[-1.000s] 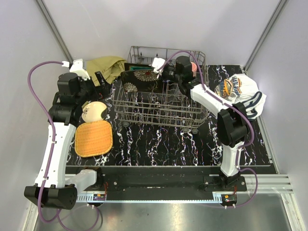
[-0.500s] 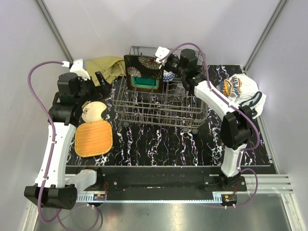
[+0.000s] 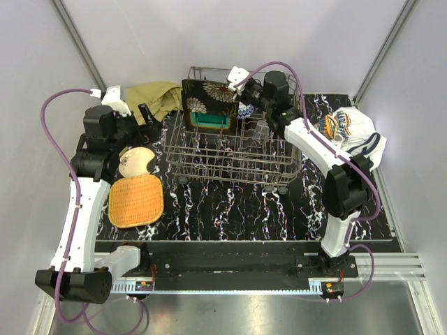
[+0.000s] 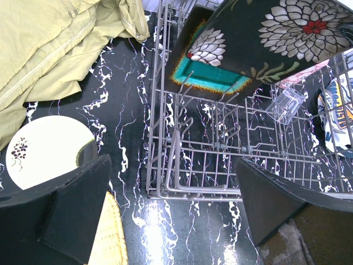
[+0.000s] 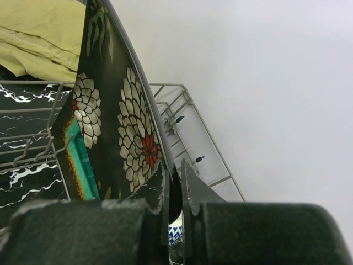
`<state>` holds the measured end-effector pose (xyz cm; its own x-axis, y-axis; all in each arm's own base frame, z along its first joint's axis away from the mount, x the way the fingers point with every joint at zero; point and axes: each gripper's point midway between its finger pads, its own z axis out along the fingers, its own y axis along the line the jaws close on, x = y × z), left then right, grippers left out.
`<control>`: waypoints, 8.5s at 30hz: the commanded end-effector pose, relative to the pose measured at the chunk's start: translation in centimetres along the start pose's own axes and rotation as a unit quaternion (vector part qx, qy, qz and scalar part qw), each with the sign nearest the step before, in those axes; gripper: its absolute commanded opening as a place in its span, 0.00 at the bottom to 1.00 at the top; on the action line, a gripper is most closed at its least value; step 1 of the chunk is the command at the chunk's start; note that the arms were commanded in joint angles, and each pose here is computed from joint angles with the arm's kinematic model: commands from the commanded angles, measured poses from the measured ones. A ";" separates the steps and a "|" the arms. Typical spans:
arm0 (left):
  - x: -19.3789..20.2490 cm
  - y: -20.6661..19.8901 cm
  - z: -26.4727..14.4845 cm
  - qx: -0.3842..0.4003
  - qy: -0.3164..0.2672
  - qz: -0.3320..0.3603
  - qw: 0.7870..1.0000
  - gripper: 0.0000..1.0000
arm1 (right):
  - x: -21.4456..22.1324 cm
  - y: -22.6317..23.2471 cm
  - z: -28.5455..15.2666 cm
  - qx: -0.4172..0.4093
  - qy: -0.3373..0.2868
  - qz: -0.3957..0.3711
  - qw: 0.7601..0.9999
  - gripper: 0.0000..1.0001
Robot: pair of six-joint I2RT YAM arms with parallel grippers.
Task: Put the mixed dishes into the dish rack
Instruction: Insert the plate into the dish rack, then grab a plate with the right arm
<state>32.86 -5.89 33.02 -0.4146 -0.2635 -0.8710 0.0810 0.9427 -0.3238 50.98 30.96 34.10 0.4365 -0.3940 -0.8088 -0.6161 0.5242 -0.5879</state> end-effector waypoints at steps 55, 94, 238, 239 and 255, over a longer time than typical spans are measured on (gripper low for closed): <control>-0.5 -0.5 1.0 0.022 -0.017 -0.007 1.000 0.99 | -4.1 0.5 -0.1 0.011 -0.095 0.033 0.995 0.00; -0.3 -0.8 0.8 0.031 -0.015 -0.010 0.999 0.99 | 2.4 8.4 0.2 -0.036 -0.018 0.064 0.997 0.21; -4.3 -2.6 -8.5 0.027 -0.088 -0.015 0.996 0.99 | -2.8 42.7 -13.0 0.013 0.232 0.558 0.796 0.00; -4.3 -2.6 -8.5 0.028 -0.088 -0.015 0.996 0.99 | -3.0 42.5 -13.6 0.015 0.233 0.549 0.802 0.00; -4.0 -2.0 -8.3 0.017 -0.090 -0.016 0.996 0.99 | -16.5 15.6 -25.7 0.143 0.019 0.405 0.903 0.00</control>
<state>26.58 -5.35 39.37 -0.2988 -0.3335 -0.8942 0.0938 0.9222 -0.3753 16.07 30.95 27.64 -0.3303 0.0765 -0.9408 -0.5364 0.8049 0.2537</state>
